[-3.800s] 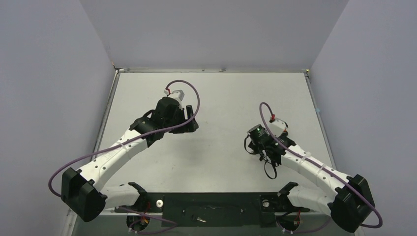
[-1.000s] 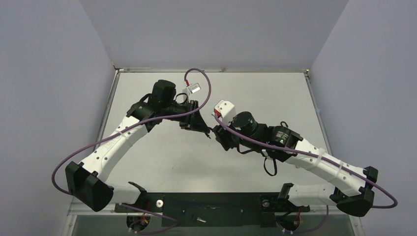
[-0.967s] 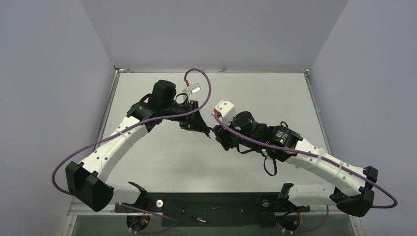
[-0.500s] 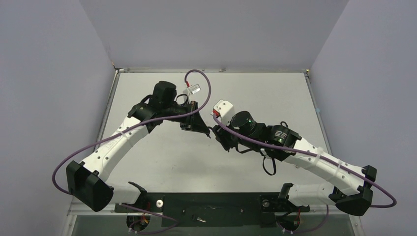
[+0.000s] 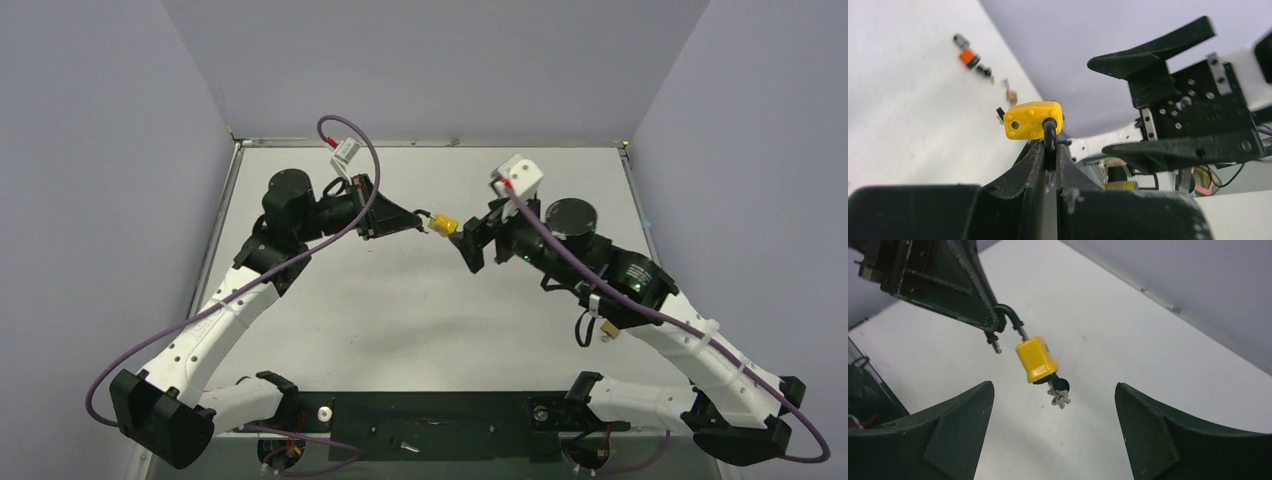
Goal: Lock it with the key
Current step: Lock the lock.
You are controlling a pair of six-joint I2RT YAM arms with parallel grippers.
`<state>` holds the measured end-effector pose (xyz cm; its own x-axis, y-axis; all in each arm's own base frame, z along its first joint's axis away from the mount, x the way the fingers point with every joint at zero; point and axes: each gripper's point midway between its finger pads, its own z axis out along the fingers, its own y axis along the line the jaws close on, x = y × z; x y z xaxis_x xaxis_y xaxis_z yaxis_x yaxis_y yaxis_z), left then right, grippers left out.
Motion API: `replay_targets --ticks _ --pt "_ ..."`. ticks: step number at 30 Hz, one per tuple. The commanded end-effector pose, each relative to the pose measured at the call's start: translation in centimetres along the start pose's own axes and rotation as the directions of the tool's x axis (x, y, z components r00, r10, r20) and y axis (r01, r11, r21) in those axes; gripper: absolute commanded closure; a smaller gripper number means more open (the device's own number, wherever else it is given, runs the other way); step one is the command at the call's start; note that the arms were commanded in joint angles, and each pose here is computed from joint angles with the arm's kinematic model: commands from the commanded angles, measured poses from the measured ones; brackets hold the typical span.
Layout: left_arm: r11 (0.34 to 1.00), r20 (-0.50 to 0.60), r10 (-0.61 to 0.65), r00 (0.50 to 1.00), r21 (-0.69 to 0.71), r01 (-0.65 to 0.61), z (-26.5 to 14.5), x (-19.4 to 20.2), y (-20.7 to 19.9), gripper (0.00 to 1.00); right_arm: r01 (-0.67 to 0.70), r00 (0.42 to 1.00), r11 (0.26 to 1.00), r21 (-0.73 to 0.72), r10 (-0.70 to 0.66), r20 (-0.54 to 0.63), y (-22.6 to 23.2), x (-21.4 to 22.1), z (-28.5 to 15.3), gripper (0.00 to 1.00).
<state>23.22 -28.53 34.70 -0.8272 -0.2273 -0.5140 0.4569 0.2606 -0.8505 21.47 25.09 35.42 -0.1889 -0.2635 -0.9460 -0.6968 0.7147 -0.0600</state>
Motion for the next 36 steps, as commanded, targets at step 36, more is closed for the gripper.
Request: replay_targets --ticks 36 --pt "0.893 0.487 0.109 0.866 0.334 -0.3 -8.8 -9.5 -20.7 1.0 -0.005 0.841 0.767 -0.642 0.351 0.413 4.8 -18.6 -3.7 0.5"
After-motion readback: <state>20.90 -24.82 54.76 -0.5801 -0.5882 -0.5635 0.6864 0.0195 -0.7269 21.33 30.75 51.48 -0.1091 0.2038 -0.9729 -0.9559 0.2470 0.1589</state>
